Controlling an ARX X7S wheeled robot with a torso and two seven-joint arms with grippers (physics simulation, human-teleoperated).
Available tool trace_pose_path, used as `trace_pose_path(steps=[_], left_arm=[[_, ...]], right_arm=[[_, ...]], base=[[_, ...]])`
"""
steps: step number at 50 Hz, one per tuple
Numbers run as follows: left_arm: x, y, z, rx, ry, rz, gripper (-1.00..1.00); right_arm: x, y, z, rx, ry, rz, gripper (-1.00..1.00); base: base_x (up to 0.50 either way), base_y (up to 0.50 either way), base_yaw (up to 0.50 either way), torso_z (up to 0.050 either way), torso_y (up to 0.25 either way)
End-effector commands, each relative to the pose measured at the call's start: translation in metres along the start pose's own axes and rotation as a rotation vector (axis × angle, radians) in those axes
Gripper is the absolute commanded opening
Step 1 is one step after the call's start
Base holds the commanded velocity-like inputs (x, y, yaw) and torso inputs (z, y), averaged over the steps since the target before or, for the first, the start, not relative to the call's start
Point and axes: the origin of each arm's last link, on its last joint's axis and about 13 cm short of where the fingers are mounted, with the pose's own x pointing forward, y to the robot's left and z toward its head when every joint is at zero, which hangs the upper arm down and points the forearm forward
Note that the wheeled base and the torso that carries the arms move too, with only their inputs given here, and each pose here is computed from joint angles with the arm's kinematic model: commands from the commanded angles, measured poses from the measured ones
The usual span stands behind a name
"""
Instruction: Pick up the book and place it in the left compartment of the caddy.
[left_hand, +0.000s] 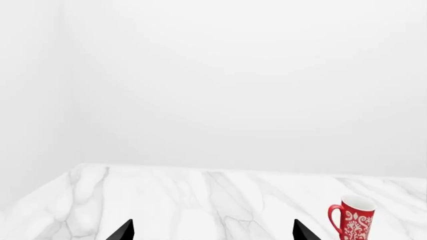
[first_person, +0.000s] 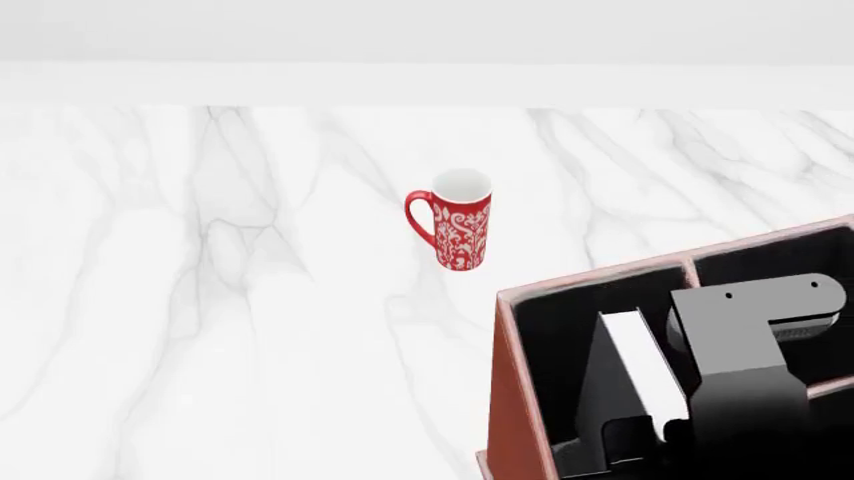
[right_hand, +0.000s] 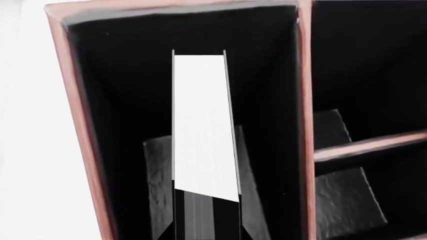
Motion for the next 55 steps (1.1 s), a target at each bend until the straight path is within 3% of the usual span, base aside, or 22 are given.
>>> trace_pose_path(steps=[1, 55], left_arm=[[0.0, 0.0, 0.0, 0.001, 0.001, -0.001, 1.0], [-0.001, 0.0, 0.0, 0.001, -0.001, -0.004, 1.0]], right_arm=[[0.001, -0.004, 0.007, -0.03, -0.06, -0.025, -1.0], [0.024, -0.001, -0.008, -0.043, -0.033, -0.019, -1.0]], base=[[0.0, 0.0, 0.0, 0.0, 0.0], [0.0, 0.0, 0.0, 0.0, 0.001]])
